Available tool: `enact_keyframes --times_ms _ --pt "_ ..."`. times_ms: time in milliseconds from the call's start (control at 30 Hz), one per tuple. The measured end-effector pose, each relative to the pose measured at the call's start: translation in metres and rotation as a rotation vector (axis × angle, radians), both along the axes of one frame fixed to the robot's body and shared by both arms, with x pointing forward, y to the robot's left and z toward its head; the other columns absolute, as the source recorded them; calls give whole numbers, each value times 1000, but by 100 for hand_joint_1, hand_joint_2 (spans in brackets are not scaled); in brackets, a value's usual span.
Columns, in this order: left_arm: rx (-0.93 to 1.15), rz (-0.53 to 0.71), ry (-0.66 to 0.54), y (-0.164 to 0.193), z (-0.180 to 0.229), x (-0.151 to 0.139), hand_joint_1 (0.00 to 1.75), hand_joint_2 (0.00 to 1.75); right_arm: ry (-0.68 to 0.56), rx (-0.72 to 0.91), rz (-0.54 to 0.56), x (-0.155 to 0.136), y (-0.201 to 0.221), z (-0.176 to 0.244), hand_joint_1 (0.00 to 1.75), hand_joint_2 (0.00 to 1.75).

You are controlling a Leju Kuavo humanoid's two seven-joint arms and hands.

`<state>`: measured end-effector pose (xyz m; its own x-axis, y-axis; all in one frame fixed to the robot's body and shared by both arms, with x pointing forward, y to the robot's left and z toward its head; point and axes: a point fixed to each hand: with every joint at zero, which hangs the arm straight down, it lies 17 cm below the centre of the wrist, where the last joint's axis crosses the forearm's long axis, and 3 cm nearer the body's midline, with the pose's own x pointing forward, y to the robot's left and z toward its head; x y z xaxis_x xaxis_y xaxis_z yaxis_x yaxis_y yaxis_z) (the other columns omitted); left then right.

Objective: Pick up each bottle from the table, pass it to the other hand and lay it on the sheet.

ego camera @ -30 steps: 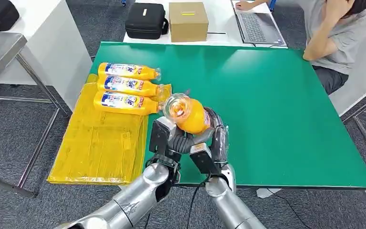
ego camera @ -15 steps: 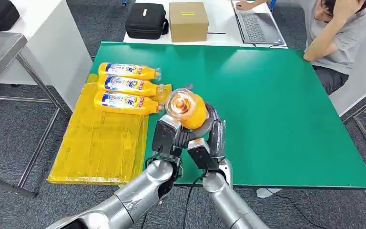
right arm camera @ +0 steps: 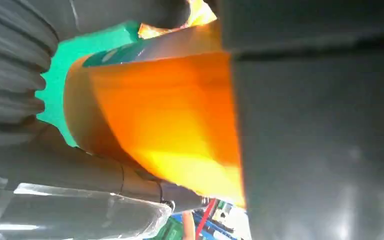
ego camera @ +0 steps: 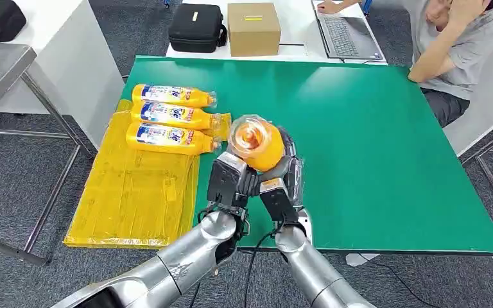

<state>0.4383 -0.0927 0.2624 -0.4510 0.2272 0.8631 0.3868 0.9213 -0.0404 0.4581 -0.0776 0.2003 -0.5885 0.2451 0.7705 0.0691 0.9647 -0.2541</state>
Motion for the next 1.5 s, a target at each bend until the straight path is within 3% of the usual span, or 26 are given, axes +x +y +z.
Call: enact_keyframes --times_ms 633,867,1200,1367,1500 --pt "77 19 -57 2 -5 1 175 175 39 10 20 0 4 -11 0 175" --pt "96 120 -59 27 -8 21 175 175 98 -9 -9 -25 3 -47 0 175" --pt "161 250 -91 64 -14 42 175 175 151 0 -21 -36 -2 -68 0 175" --pt "392 336 -329 72 -8 38 175 175 159 -11 -28 -39 -5 -74 0 175" --pt "749 378 -629 71 -19 32 175 175 165 -16 -33 -40 -9 -78 0 175"
